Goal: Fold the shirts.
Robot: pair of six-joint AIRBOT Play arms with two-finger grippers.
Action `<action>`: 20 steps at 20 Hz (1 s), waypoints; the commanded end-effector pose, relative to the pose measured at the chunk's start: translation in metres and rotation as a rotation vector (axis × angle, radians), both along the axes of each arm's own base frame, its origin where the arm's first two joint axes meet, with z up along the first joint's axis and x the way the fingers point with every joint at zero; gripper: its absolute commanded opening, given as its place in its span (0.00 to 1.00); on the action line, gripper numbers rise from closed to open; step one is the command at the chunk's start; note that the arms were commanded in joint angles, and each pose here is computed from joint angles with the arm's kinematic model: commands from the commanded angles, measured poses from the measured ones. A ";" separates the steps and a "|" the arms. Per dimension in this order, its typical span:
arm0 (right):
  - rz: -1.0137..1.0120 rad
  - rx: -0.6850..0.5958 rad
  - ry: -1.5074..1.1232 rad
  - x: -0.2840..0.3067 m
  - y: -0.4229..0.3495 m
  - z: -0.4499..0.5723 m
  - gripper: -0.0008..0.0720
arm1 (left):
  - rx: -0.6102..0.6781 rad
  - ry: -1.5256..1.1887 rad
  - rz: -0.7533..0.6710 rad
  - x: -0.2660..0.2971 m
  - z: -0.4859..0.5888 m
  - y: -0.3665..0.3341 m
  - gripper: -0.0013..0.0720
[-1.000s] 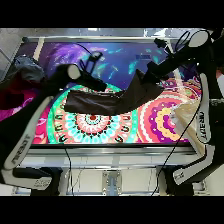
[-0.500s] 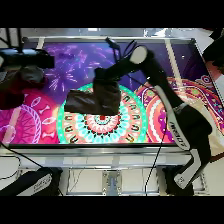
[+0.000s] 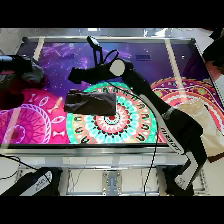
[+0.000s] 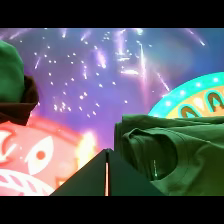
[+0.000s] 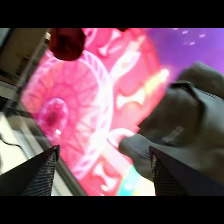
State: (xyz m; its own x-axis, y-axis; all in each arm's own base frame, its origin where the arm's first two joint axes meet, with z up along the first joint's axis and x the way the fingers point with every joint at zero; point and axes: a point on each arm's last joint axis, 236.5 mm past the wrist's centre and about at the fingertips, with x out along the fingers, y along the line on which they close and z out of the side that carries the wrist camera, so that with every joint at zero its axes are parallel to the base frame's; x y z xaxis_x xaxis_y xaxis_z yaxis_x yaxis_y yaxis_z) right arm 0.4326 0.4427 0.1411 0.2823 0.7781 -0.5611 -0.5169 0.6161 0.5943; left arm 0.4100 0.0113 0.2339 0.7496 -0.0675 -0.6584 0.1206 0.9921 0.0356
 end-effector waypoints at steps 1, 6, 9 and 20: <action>0.003 -0.405 0.105 0.006 -0.111 -0.064 0.87 | -0.003 0.031 0.009 -0.003 -0.012 0.004 0.03; -0.151 -0.588 0.336 0.021 -0.234 -0.149 0.87 | -0.011 0.092 0.010 -0.006 -0.038 0.003 0.03; -0.219 -0.408 0.451 0.020 -0.221 -0.196 0.86 | -0.014 0.119 0.010 -0.008 -0.051 0.003 0.03; -0.132 0.068 0.664 -0.002 -0.088 -0.227 0.72 | -0.015 0.119 0.011 -0.007 -0.053 0.003 0.03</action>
